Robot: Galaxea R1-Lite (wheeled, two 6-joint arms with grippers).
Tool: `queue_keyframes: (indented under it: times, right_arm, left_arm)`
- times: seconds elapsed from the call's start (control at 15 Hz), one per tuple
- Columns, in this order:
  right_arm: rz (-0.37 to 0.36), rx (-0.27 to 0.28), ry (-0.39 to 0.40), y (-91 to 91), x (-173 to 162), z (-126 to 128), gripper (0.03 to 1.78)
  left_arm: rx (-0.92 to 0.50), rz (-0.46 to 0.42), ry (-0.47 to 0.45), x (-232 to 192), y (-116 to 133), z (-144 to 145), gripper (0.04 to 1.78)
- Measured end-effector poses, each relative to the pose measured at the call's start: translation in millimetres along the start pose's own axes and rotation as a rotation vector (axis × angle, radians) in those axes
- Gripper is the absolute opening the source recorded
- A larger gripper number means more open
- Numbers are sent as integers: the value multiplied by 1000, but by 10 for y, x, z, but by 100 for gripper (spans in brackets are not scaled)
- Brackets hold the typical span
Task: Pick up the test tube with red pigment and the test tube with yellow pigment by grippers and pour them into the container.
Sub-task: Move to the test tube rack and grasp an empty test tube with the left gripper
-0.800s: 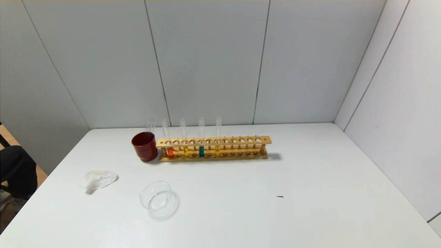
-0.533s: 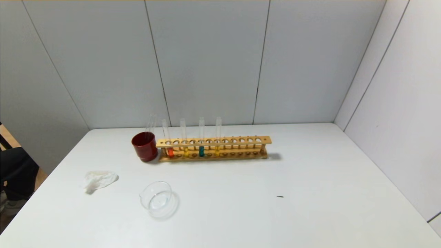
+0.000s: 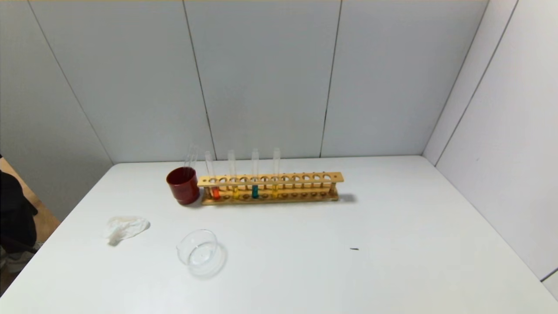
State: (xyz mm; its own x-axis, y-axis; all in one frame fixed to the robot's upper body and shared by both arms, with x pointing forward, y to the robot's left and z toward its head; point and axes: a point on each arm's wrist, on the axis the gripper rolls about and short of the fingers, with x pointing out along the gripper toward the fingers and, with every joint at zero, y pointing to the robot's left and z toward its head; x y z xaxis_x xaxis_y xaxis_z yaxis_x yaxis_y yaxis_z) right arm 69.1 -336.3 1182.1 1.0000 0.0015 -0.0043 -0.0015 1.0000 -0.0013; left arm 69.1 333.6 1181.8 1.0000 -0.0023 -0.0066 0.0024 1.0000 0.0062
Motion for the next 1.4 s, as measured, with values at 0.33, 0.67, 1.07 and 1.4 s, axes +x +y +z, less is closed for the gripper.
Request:
queue_keyframes:
  times: [0.33,0.67,1.07,1.4]
  right_arm:
    - [0,0,0,0,0,0,175]
    - [0,0,0,0,0,0,175]
    - [0,0,0,0,0,0,175]
    - [0,0,0,0,0,0,175]
  left_arm:
    - [8,2,-1,0,0,2,174]
    - [32,-90,-43,-132,-19,302,174]
    - [26,-241,37,-68,-43,1174,174]
    - [8,-262,173,804,-50,1769,174]
